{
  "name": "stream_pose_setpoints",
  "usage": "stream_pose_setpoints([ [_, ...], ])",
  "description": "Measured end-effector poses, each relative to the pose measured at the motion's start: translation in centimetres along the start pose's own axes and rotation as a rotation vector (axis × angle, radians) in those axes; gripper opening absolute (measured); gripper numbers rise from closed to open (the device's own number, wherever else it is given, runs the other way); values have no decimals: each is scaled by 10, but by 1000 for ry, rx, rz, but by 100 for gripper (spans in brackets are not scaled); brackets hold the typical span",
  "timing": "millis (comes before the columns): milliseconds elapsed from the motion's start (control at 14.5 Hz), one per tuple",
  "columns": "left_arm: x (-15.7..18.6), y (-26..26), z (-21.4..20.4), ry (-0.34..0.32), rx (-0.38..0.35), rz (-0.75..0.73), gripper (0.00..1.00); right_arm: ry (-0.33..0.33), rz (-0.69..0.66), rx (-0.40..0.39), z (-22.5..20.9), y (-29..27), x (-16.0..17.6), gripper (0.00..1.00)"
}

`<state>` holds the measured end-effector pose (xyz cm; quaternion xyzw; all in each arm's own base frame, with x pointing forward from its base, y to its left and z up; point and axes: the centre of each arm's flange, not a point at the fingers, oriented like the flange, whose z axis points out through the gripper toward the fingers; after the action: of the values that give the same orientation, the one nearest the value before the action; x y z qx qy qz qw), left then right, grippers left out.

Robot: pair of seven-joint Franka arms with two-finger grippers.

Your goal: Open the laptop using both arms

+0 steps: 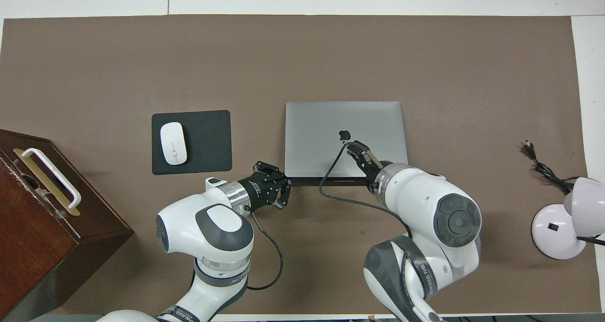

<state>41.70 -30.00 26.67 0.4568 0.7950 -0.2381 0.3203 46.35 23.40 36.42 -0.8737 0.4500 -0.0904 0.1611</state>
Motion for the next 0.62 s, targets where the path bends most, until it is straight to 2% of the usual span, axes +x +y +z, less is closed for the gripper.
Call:
stream_pose_setpoints([
  [620, 2, 4, 10, 8, 0, -4, 1, -9, 5, -21, 17, 6, 1, 100],
])
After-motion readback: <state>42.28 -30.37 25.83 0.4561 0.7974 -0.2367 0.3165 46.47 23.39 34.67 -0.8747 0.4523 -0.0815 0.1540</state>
